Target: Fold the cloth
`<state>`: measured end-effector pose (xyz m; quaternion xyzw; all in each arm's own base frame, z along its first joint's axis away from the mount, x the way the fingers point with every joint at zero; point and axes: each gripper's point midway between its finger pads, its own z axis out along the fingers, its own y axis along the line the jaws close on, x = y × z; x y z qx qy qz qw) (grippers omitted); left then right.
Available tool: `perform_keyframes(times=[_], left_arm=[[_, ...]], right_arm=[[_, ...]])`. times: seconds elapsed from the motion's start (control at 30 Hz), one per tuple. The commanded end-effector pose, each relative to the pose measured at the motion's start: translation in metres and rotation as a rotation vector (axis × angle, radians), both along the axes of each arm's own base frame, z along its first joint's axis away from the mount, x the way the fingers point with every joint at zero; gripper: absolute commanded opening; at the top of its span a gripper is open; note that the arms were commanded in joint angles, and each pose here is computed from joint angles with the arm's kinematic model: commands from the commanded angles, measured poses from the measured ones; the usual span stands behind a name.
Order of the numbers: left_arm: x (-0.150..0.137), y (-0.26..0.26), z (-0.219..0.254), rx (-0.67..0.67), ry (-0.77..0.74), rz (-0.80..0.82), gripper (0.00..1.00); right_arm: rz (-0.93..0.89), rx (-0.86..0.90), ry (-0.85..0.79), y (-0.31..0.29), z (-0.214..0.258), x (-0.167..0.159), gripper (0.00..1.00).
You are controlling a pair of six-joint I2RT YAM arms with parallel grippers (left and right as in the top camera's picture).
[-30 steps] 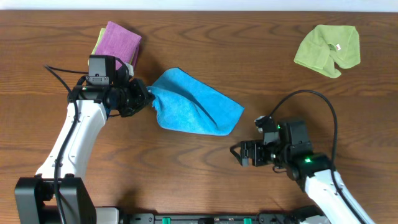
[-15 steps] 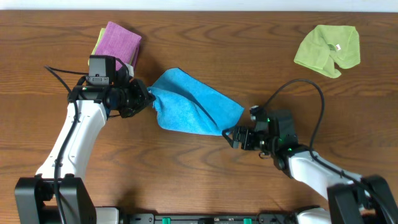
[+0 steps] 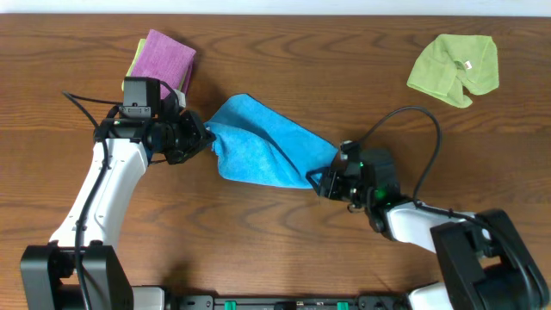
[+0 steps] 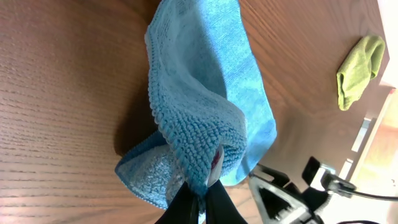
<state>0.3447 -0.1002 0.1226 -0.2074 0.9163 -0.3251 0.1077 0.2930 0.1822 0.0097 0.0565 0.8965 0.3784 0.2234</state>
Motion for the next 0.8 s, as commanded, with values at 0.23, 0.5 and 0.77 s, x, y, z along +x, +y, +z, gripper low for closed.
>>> perform_keyframes(times=[0.23,0.5,0.77], left_arm=[[0.001,-0.005,0.005,-0.028,-0.003,-0.014,0.06],[0.018,-0.01,0.036,-0.063,-0.083,-0.031,0.06],[0.022,-0.012,0.044,-0.063,-0.103,-0.035,0.06]], right_arm=[[0.036,0.13,-0.083,0.013,0.04,0.01,0.01],[0.02,0.282,-0.241,0.01,0.146,0.02,0.01],[-0.148,0.099,-0.289,-0.027,0.196,0.038,0.05]])
